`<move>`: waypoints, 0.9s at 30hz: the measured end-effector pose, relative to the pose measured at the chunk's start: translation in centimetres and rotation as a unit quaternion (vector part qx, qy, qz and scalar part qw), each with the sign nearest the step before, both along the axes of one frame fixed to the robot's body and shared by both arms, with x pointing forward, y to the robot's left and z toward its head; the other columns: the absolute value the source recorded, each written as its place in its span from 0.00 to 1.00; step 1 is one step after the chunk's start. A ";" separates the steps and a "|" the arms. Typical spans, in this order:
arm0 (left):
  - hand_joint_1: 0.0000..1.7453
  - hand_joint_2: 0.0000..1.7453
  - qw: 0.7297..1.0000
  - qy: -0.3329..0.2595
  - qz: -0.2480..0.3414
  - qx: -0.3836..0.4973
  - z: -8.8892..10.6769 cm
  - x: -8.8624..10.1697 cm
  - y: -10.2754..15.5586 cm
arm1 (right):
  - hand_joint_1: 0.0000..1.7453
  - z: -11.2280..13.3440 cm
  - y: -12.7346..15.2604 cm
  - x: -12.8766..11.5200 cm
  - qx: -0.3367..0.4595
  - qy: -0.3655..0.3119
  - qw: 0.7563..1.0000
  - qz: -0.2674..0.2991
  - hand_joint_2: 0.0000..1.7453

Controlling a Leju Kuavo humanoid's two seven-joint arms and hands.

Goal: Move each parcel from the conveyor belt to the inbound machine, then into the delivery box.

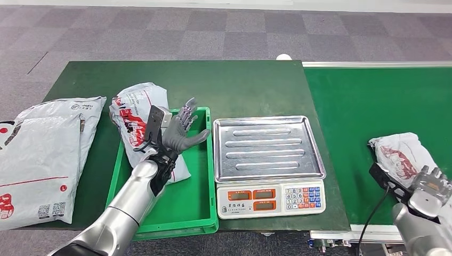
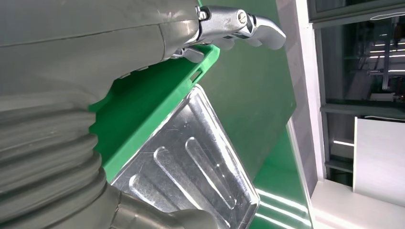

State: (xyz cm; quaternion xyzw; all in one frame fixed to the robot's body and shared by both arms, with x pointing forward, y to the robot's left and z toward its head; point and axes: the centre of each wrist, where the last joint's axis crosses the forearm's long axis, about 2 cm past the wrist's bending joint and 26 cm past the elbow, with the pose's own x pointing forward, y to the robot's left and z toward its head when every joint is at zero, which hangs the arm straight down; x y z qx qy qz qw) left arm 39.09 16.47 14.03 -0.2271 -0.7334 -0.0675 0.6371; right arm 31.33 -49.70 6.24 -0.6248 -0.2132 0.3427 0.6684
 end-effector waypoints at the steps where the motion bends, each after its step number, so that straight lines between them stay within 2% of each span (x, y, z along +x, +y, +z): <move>1: 0.00 1.00 1.000 0.000 0.001 0.000 0.0 0.0 0.1 | 0.00 -0.1 0.0 -0.2 0.005 0.001 1.000 -0.002 1.00; 6: 0.00 1.00 1.000 -0.001 0.000 0.001 0.0 0.0 0.3 | 0.00 -0.7 -0.3 -0.8 0.052 0.012 0.999 -0.005 1.00; 12: 0.00 1.00 1.000 -0.001 -0.003 0.003 0.0 0.1 0.7 | 0.00 -1.1 -0.8 -1.3 0.231 0.033 0.972 0.004 1.00; 17: 0.00 1.00 1.000 -0.002 -0.002 0.005 0.0 0.1 0.8 | 0.00 -1.0 -1.1 -1.3 0.272 0.030 0.962 -0.003 1.00; 22: 0.00 1.00 1.000 -0.005 -0.004 0.012 0.0 0.1 0.8 | 0.00 -0.7 -1.2 -0.9 0.336 0.053 0.940 0.020 1.00; 27: 0.00 1.00 1.000 -0.006 -0.004 0.015 0.0 0.1 0.8 | 0.00 -0.7 -1.2 -0.8 0.350 0.058 0.935 0.024 1.00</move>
